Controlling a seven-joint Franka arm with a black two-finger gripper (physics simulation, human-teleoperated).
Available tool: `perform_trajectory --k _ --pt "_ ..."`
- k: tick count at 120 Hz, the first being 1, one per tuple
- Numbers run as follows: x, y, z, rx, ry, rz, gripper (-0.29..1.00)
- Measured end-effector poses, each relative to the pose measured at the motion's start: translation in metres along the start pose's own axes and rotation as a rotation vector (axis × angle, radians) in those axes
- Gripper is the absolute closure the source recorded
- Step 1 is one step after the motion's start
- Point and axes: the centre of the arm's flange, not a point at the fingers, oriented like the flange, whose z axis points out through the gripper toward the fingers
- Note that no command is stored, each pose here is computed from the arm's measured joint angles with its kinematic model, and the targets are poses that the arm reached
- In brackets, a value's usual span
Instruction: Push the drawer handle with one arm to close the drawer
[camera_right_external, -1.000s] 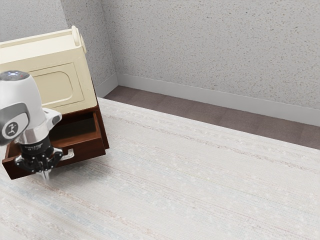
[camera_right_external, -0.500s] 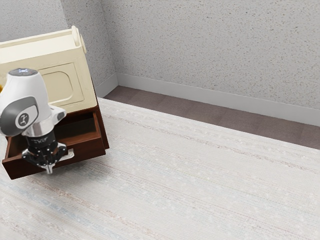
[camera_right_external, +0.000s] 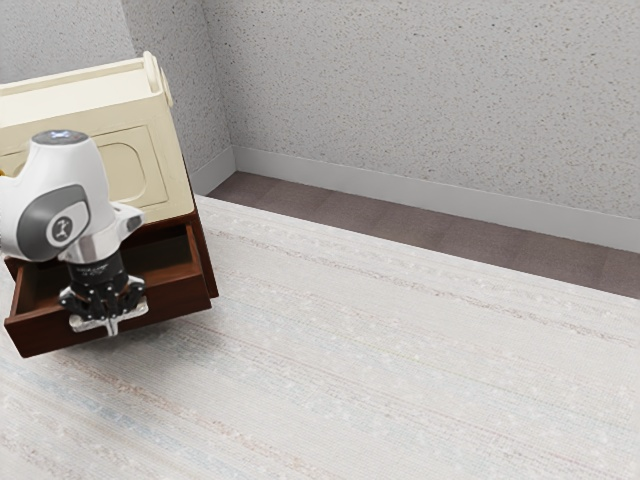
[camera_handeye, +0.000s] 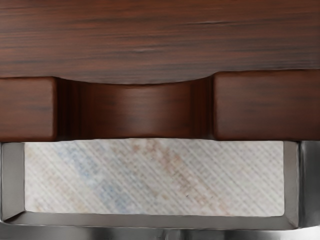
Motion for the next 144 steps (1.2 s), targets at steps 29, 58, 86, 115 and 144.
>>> perform_trajectory --k 29,58,86,115,144 --pt "0.015 0.002 0.005 -0.001 -0.008 0.001 0.79" --pt "0.041 -0.003 0.003 -0.010 -0.010 -0.020 0.79" --pt "0.063 -0.004 0.007 -0.012 -0.025 -0.028 0.79" --pt "0.086 -0.003 0.007 -0.005 -0.021 -0.019 0.79" --pt "0.097 -0.006 0.007 0.033 0.009 0.011 0.79"
